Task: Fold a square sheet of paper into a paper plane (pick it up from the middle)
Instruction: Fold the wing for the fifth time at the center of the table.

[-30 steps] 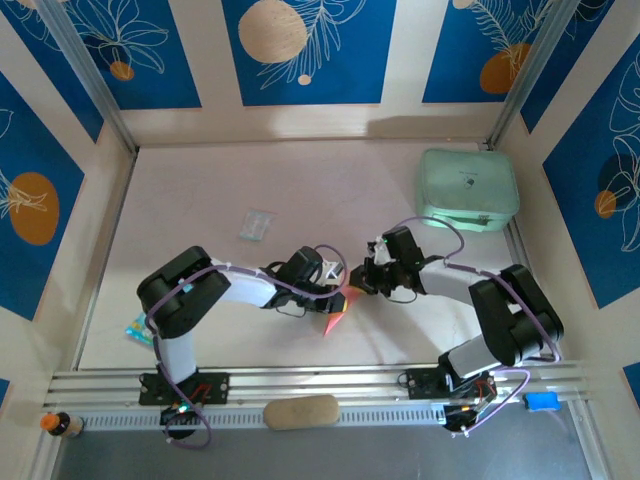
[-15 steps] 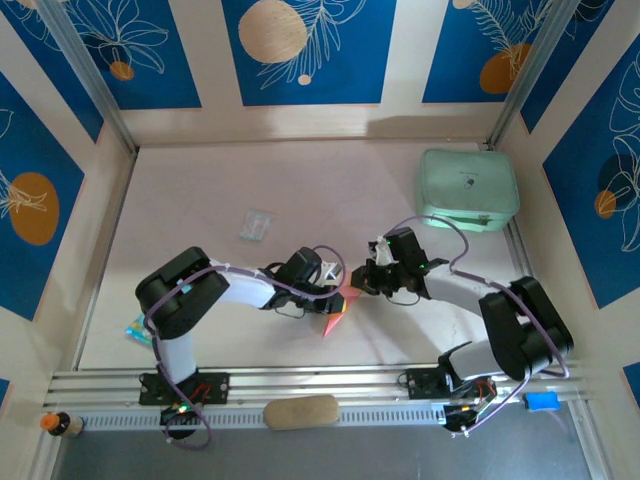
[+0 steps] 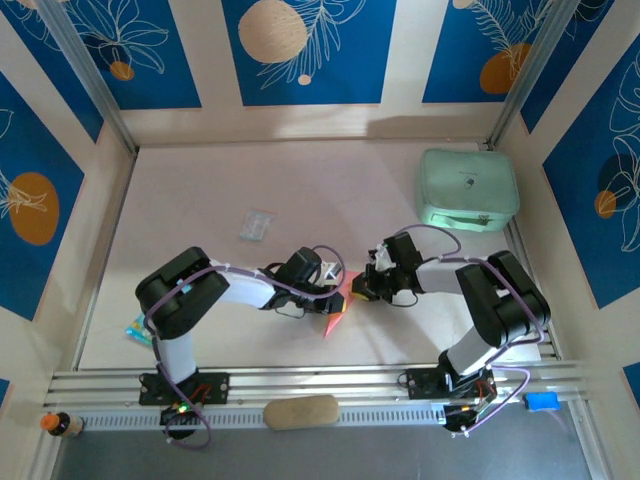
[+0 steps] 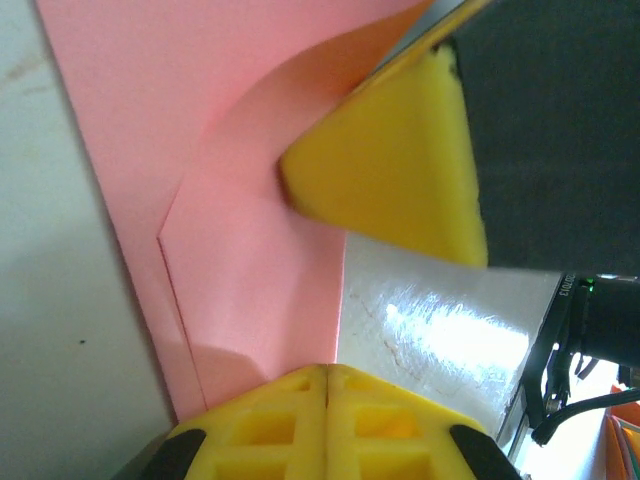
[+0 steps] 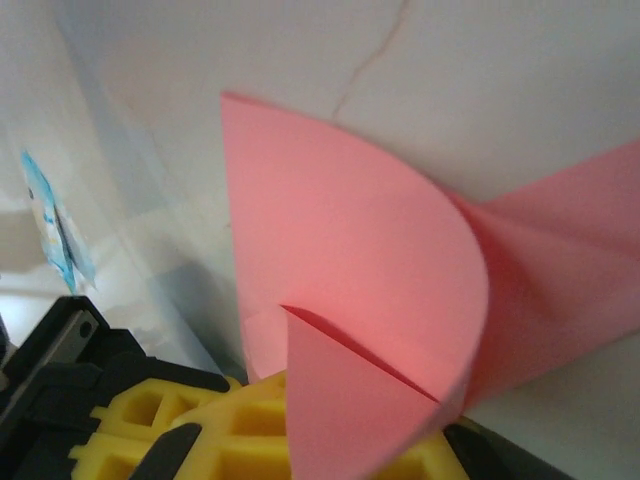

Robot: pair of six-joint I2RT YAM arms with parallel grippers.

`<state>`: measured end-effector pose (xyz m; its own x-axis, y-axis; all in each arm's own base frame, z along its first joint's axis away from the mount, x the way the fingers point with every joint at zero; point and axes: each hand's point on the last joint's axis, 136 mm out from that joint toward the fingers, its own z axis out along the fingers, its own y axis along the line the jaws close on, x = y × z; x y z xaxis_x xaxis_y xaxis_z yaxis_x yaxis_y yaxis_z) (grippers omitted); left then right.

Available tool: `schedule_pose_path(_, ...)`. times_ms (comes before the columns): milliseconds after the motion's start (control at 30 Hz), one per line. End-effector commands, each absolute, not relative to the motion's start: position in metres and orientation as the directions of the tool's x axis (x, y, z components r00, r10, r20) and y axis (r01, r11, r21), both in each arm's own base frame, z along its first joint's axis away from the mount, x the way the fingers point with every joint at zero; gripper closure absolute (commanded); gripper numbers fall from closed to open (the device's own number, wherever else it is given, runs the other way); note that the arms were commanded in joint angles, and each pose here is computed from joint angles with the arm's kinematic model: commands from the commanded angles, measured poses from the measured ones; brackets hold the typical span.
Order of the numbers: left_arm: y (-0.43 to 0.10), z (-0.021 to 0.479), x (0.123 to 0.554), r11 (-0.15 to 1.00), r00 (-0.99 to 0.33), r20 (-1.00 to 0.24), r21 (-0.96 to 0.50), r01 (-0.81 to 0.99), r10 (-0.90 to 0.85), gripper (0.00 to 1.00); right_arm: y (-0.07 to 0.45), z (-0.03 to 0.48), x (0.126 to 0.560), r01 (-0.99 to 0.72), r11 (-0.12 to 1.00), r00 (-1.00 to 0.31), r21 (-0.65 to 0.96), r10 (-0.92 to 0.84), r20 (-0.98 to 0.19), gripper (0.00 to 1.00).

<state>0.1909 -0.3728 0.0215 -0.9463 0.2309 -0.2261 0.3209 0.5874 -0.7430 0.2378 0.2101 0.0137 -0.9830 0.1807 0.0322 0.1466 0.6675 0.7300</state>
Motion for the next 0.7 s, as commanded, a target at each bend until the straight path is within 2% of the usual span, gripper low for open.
schedule_pose_path(0, -0.335, -0.027, 0.165, 0.718, -0.966, -0.064, -0.657, 0.231, 0.252, 1.0, 0.19, 0.001, 0.253, 0.191, 0.698, -0.966, 0.69, 0.26, 0.004, 0.95)
schedule_pose_path(667, -0.336, -0.034, 0.164, 0.716, -0.968, -0.05, -0.664, 0.216, 0.245, 1.0, 0.137, 0.004, 0.294, 0.286, 0.775, -0.896, 0.563, 0.424, -0.13, 0.96)
